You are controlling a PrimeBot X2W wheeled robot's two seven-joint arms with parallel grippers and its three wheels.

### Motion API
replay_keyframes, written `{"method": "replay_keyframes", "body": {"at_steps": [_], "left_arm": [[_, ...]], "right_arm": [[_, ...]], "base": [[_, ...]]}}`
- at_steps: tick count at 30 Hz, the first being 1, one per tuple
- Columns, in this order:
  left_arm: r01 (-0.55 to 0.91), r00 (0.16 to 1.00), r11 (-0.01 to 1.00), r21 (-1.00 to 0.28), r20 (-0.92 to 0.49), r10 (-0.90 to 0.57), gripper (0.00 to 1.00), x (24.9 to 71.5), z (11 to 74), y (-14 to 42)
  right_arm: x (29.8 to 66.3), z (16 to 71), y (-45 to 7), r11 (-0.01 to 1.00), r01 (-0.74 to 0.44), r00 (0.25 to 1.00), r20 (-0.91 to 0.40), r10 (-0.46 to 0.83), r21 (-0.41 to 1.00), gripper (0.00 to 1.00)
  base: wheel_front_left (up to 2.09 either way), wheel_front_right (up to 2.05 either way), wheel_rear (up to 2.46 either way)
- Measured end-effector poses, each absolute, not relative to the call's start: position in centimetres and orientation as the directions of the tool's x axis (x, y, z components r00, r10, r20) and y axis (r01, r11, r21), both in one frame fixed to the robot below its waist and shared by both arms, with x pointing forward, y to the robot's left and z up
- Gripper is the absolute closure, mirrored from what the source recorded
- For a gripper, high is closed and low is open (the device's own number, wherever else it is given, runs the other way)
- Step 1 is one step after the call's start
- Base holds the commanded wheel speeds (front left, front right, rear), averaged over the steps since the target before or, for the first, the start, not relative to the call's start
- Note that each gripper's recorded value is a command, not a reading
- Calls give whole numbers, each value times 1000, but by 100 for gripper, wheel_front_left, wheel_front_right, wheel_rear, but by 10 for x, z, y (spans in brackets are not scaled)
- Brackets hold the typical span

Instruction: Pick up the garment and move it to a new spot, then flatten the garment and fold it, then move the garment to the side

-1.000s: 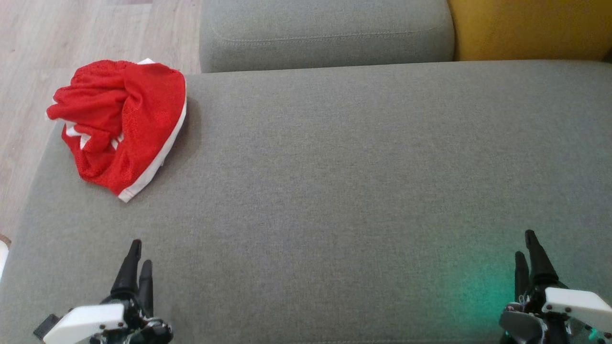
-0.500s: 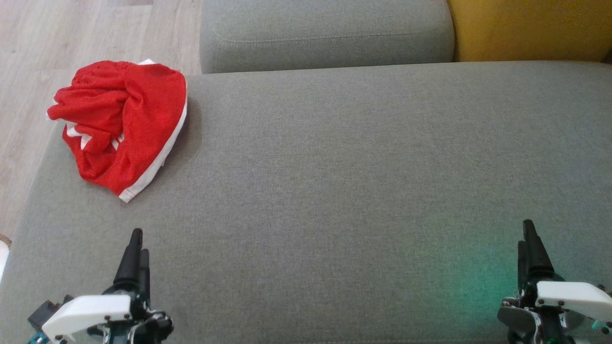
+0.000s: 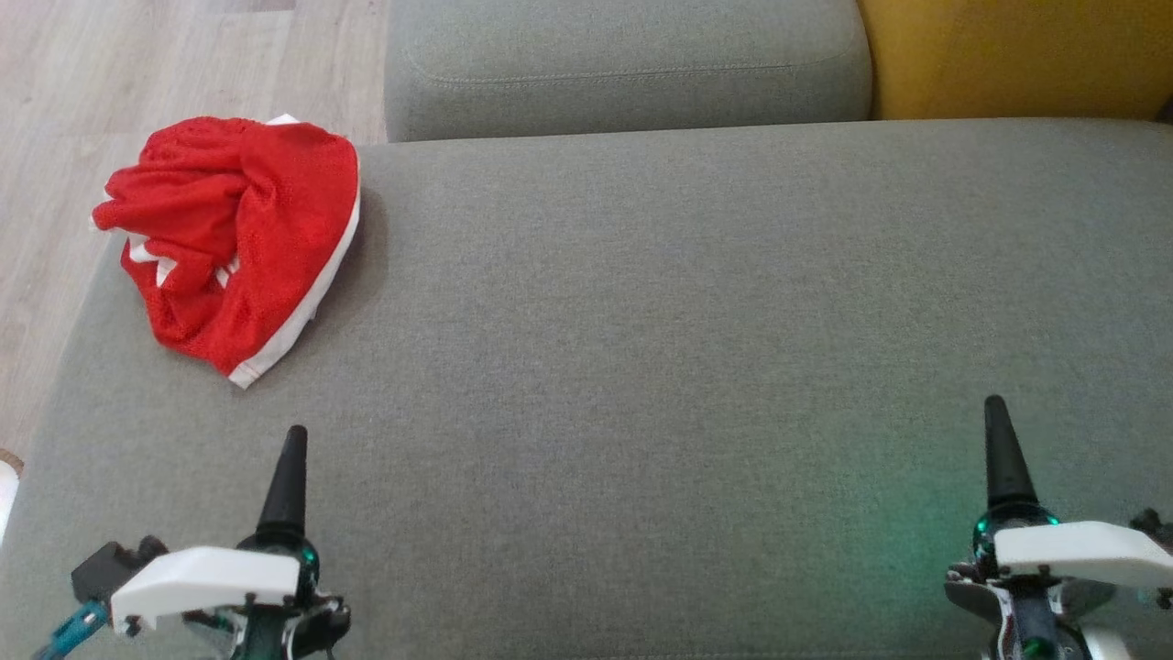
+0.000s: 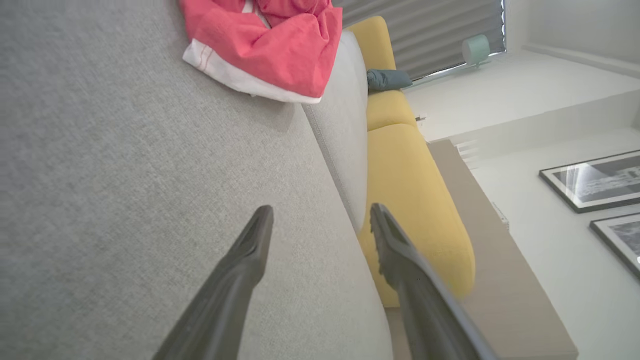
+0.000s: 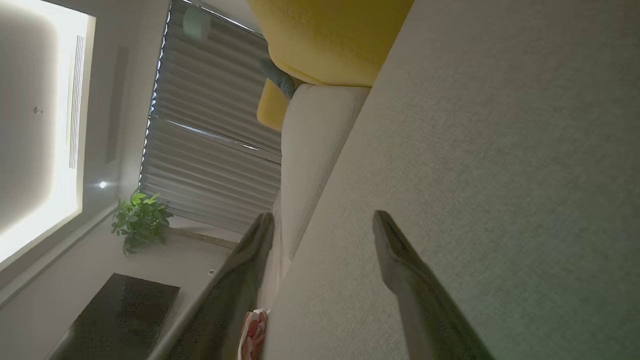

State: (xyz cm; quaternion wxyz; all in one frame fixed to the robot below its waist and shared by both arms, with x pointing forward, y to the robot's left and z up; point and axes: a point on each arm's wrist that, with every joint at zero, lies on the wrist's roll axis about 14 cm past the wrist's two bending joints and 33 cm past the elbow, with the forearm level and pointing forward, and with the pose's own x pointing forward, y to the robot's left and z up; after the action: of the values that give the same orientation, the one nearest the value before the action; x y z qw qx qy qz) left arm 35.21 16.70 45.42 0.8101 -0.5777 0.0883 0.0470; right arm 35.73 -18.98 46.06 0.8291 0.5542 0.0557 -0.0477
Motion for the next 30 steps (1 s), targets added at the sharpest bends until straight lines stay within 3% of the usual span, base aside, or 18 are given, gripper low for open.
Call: {"method": "replay_keyframes", "body": {"at_steps": [16,30], "left_arm": [[-107,984,614,-782,-173,-50,0,353,461,152],[-53,988,760,-648,-142,-53,0,353,468,145]], "right_arm": [[360,471,-170,634,59,994,-106,37,771,0],[359,476,-156,766,-9,994,-80,79,642,0]], "base": [[0,0,0],[0,0,0]]}}
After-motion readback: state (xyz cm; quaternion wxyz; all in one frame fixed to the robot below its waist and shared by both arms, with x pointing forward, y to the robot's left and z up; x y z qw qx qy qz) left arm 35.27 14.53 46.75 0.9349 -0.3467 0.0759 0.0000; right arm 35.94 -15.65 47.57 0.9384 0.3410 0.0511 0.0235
